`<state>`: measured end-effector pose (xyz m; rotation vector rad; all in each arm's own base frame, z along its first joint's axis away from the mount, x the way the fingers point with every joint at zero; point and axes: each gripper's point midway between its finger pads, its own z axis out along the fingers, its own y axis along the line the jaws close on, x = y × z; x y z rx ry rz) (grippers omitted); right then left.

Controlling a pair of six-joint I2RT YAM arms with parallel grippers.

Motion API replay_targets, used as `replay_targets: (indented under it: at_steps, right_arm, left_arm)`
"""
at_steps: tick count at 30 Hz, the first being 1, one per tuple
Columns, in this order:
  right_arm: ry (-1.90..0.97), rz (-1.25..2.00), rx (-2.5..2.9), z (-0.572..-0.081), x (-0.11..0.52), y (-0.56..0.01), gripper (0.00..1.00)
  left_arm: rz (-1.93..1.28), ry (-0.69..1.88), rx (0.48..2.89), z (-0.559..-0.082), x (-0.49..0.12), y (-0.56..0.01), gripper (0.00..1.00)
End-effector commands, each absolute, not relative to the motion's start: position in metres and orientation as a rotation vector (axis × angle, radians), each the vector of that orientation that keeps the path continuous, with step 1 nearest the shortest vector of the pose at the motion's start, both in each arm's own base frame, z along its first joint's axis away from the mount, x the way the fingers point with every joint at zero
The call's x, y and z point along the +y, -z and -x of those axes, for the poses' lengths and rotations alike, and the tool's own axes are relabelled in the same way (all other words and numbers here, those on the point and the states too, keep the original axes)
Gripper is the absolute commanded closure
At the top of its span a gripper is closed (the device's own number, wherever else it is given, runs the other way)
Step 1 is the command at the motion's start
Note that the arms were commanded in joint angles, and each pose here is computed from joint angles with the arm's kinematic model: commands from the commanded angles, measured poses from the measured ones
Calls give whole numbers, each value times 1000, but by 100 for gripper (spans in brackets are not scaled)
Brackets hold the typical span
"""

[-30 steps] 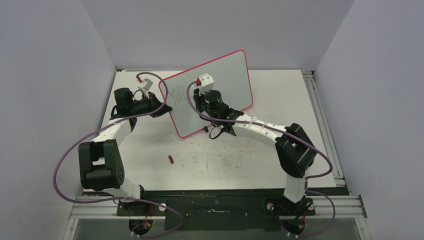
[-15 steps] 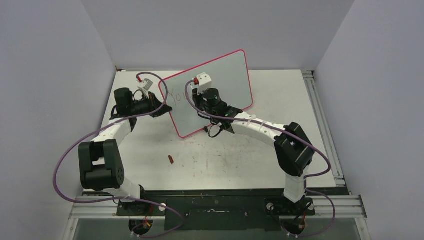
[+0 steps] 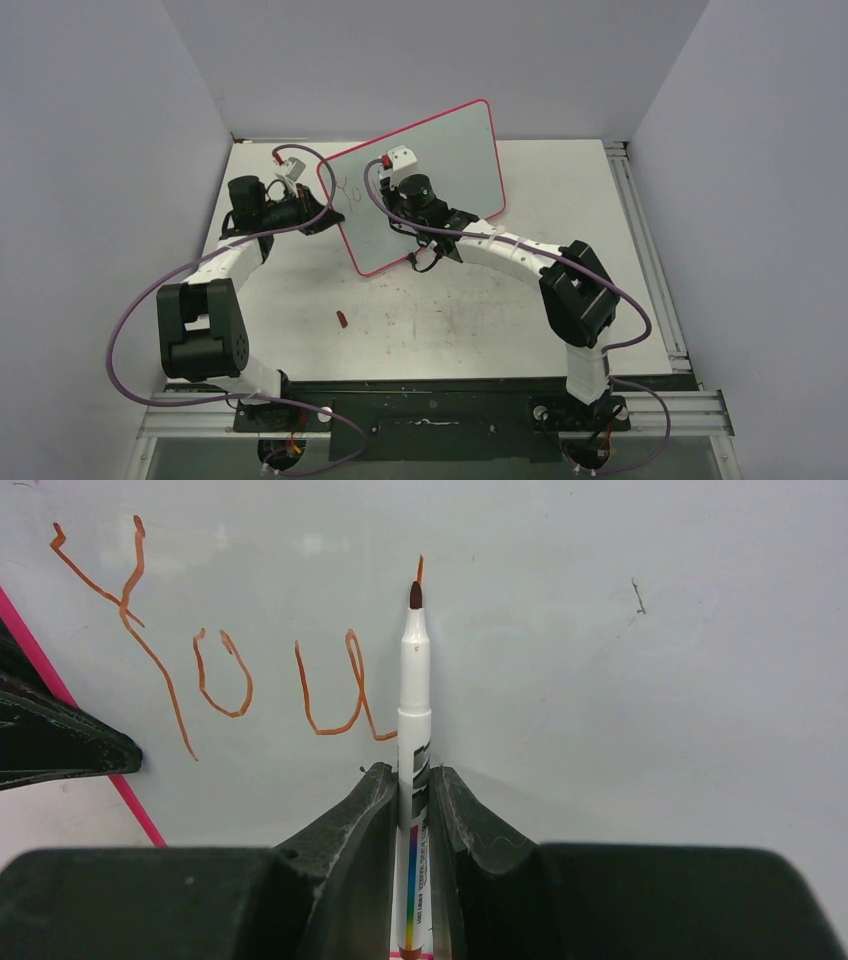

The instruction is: Write a sentence on the whiteboard

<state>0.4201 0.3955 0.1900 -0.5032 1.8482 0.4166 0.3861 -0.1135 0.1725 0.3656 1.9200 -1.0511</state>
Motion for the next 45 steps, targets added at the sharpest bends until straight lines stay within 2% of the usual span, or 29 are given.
replay_targets:
  at_steps: [1,20,45]
  right_arm:
    - [-445,473,1819,-429,399,-208,95]
    - [-506,496,1736,-402,383,-236,95]
    - [-465,505,1791,-428,386,-221,95]
  left_arm:
    - [-398,1017,1867,-391,-112,-196,100]
    - [-398,1015,1869,-391,-112,-195,100]
    - [-399,1014,1868,-391,-112,-196,100]
